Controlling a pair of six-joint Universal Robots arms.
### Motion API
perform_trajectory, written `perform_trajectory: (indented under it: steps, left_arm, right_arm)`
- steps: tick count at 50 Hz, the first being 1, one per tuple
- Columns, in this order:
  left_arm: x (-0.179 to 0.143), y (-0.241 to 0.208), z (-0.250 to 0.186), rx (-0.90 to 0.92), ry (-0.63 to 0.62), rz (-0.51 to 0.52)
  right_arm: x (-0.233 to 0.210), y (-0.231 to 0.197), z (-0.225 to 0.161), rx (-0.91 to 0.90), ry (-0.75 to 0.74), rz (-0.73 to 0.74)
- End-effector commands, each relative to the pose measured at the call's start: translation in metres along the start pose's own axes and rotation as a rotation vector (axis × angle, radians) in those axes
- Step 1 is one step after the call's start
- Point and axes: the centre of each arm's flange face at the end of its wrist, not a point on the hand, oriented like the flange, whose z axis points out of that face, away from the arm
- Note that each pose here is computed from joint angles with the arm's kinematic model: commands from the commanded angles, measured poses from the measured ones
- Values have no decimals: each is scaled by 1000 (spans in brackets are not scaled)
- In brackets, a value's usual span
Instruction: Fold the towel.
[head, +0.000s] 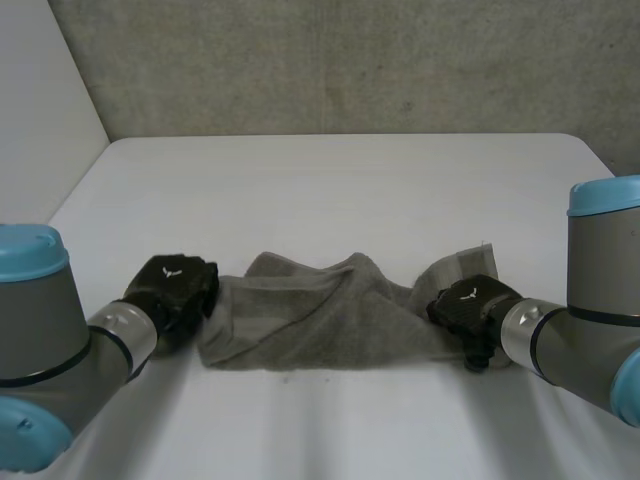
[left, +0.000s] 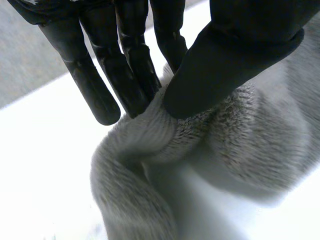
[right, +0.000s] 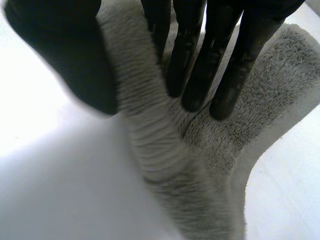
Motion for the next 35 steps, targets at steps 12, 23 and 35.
perform_trajectory:
  steps: [12,23,35]
  left_arm:
    - [0,-68,-45,138,0,35]
    - [13,-69,3,109,63,-18]
    - [58,-62,39,100,179,21]
  right_arm:
    - [42,-30,-12,221,190,129]
    - [49,-25,-10,222,196,185]
    - [51,-13,-5,196,201,204]
